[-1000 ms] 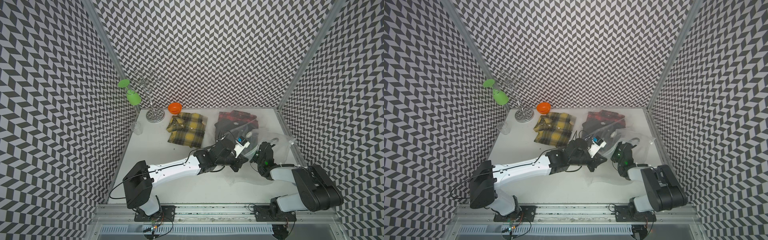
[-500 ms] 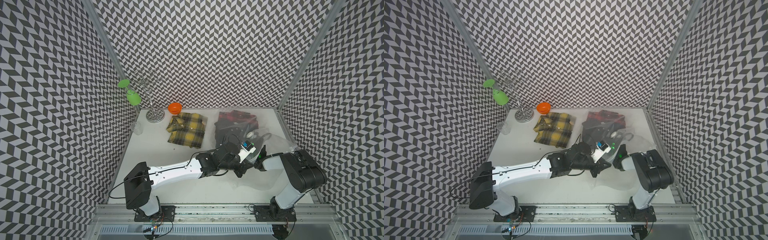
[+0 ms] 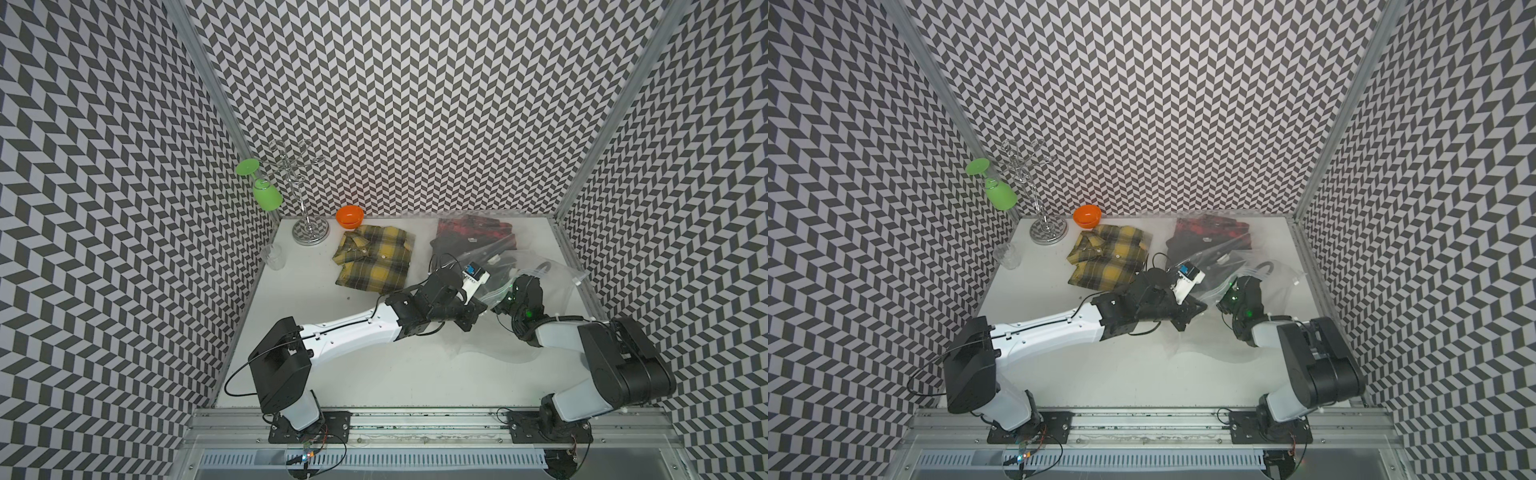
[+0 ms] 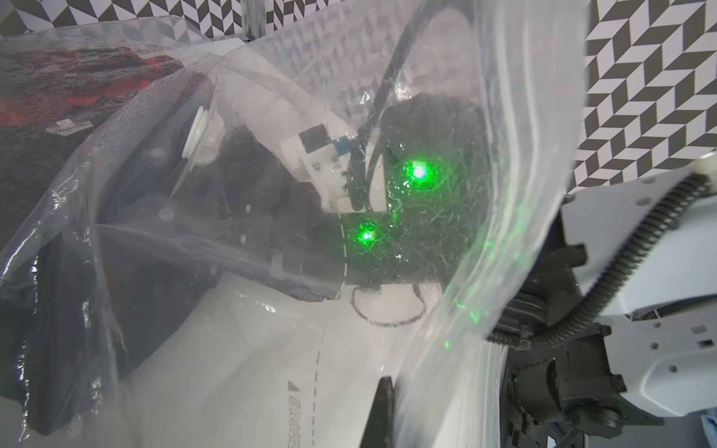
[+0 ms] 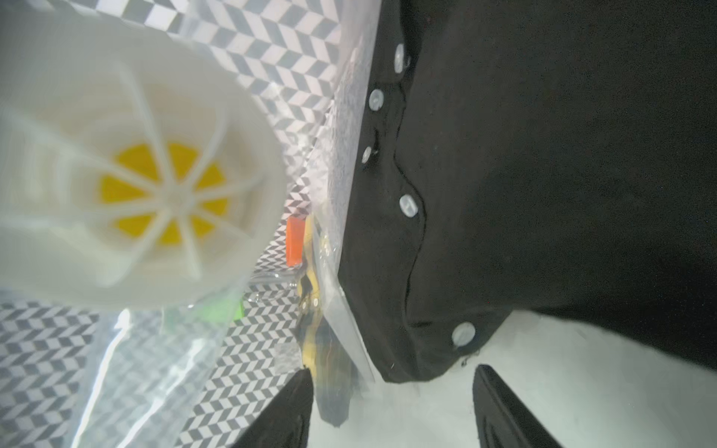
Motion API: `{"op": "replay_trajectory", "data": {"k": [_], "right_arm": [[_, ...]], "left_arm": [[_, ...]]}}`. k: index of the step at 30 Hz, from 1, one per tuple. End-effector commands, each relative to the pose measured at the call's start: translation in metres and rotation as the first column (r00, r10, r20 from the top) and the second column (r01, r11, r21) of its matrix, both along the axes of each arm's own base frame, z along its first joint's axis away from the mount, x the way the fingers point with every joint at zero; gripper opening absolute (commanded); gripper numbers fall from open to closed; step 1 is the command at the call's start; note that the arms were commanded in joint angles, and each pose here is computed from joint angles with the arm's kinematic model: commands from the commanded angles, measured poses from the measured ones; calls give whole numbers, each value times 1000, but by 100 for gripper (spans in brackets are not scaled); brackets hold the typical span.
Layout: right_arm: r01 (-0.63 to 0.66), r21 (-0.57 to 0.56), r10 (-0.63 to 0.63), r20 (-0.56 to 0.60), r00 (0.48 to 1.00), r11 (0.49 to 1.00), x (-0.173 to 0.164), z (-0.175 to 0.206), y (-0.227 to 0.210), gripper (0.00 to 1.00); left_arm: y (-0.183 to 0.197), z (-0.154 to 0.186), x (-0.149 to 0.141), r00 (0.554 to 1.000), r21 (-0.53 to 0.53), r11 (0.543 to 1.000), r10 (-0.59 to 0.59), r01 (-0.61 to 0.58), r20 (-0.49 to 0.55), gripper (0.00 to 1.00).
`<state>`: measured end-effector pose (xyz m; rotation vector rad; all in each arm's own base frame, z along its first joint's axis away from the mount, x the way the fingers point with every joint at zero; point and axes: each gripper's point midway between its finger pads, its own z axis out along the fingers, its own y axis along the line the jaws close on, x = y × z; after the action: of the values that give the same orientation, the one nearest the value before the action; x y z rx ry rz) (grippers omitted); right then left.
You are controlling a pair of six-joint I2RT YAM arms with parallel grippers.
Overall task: Place the folded shirt into the vacuum bag
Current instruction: Place the shirt in the vacuum bag, then place the vacuum bag at the center of the board.
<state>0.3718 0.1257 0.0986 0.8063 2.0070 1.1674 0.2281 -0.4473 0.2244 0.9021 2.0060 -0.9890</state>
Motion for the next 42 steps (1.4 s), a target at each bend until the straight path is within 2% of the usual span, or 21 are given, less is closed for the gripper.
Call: {"op": "replay_trajectory", "data": {"k": [1, 9, 15, 20, 31, 34, 35, 38, 42], "right_arm": [[-54, -3, 54, 69, 996, 999, -8, 23, 6, 67], [-88, -28, 91, 115, 989, 996, -36, 64, 11, 66], [-165, -61, 166, 15, 986, 984, -65, 51, 24, 64], [-177, -95, 179, 20, 984, 980, -80, 54, 20, 63], [-96, -267, 147, 178, 973, 959, -93, 120, 4, 60], [-84, -315, 158, 217, 963, 945, -90, 157, 3, 59], [-66, -369, 165, 244, 956, 927, -87, 172, -1, 59], [-72, -435, 210, 278, 937, 897, -83, 215, 1, 59], [-65, -446, 220, 304, 927, 893, -72, 251, 4, 59]], "left_arm": [[1, 1, 22, 997, 16, 998, 60, -61, 51, 0], [14, -5, 73, 978, 84, 976, 193, -200, 80, 0], [16, -7, 103, 966, 77, 964, 251, -255, 61, 0], [13, -2, 112, 964, 68, 963, 255, -260, 69, 0], [13, -23, 107, 975, 107, 970, 218, -220, 31, 0], [16, -38, 102, 979, 139, 970, 201, -202, 16, 0], [18, -47, 99, 980, 154, 968, 198, -196, 3, 0], [27, -74, 88, 980, 193, 964, 195, -184, -41, 0], [38, -97, 67, 978, 195, 969, 177, -154, -109, 1]]}}
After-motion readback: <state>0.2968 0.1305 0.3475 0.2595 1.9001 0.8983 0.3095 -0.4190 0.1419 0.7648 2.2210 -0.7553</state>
